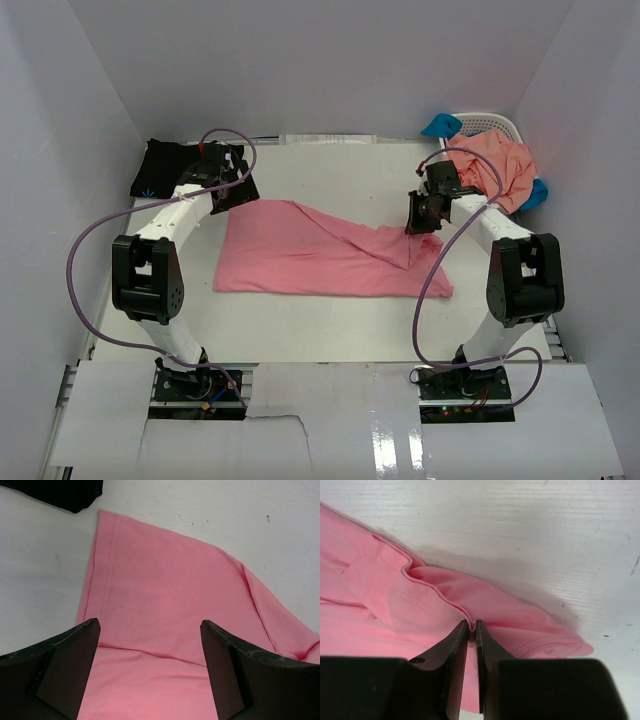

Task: Fold and stack the t-shirts
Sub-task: Grap the side of the flattened tshirt furthest away from the robot with both arms

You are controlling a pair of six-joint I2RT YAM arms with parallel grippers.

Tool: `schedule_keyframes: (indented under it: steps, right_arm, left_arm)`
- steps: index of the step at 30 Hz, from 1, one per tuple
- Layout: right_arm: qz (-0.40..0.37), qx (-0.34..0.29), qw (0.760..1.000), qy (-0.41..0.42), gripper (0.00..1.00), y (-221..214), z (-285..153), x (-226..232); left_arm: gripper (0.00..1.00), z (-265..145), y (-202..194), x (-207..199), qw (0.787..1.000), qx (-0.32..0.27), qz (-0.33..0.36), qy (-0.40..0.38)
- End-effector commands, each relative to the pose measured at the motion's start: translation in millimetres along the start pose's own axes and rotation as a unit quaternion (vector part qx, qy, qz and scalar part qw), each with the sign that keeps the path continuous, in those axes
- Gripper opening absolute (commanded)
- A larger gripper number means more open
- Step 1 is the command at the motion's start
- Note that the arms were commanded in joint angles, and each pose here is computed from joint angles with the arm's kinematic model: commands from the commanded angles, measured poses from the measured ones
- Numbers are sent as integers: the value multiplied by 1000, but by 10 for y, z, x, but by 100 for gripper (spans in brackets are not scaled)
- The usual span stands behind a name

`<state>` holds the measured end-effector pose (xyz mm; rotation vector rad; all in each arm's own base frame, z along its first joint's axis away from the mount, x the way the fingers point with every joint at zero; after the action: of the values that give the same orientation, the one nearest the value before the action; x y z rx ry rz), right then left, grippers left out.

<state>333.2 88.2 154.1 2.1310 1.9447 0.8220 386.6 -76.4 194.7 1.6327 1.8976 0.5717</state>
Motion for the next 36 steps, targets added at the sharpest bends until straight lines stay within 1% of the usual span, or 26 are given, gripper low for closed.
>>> schedule_keyframes:
  steps: [1,2,9,13,17,21,36]
  right_arm:
    - [-6,13,1000,8,21,16,7,9]
    - [-6,15,1000,8,25,9,18,6]
    - [-6,25,1000,9,28,-44,81,-17]
    - [-7,22,1000,10,26,-24,79,-10]
    - [-10,19,1000,8,29,7,85,-8]
    - [-13,15,1000,-4,29,51,67,-14]
    - [-18,5,1000,-2,29,97,20,4]
  left_arm:
    - [92,-59,120,-30,1000,-19,2,-3]
    - [92,-55,123,-31,1000,-19,2,-3]
    - [93,-52,125,-33,1000,-19,2,-4]
    - [93,-45,116,-32,1000,-17,3,-4]
    - [93,-45,118,-27,1000,-17,1,-3]
    - [92,-47,122,-34,1000,-18,2,-4]
    - [93,-37,115,-36,1000,-16,2,-5]
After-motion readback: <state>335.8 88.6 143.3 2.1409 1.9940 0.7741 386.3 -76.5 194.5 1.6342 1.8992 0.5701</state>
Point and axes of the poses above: each gripper's point midway between its finger pads, its own z axis out along the fingers, its own x axis along the line the jaws close on, y = z × x, the point moved 9 cm from there along -z, back along the fingers, and after that the axes turned 8 degrees about z, right-handed, at the moved point
